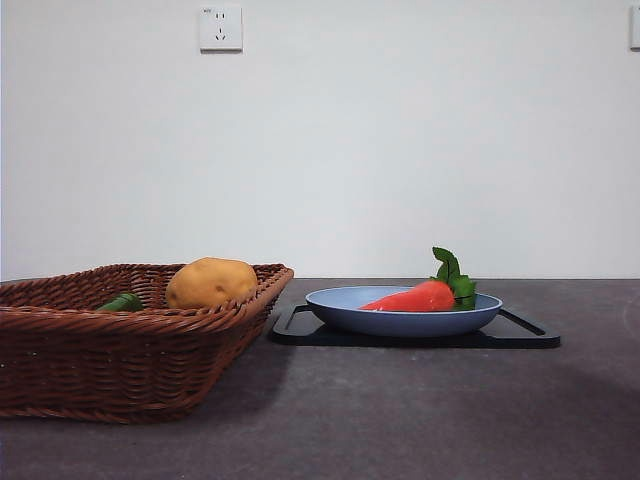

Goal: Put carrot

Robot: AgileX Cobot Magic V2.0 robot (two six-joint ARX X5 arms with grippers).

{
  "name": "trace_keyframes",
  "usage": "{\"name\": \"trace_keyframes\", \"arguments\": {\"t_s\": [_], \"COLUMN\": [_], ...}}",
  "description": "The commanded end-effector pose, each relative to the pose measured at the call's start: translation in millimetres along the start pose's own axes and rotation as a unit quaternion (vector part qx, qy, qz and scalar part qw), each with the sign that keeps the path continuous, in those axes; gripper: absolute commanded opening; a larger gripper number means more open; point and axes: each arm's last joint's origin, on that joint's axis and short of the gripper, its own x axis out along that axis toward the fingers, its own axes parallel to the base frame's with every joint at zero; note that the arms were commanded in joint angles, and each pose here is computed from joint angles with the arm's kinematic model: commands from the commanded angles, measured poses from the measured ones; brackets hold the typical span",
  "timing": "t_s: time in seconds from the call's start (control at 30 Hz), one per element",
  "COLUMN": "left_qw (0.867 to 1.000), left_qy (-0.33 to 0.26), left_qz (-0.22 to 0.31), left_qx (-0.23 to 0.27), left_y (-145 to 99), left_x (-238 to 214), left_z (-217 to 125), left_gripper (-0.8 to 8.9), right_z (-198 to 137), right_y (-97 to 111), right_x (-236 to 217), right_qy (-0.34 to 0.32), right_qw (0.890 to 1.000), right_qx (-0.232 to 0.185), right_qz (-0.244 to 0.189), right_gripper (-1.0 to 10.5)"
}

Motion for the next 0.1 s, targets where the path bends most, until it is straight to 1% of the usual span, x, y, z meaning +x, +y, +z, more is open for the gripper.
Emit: {"name": "trace_keyframes", "arguments": {"t_s": [0.03, 0.1], "left_qw": [1.000, 1.000], "left_qy": [-0.001, -0.001], "left_qz": [0.002, 0.002], "left_qx": [-0.002, -0.002], "left_y": [0.3, 0.3], "left_x": [0.9, 0.9], "left_z": [-2.3, -2.3], "left_gripper": [0.08, 0.08], "right_z": [-1.8, -1.8], "right_y": [0.0, 0.0], "right_x": [0.6, 0.6], "right_qy": [-0.001, -0.001], "right_qw": [1.000, 1.000], "right_qx": [0.004, 0.004], "right_qz": [-0.001, 0.000], "right_gripper": [0.0, 0.0]}}
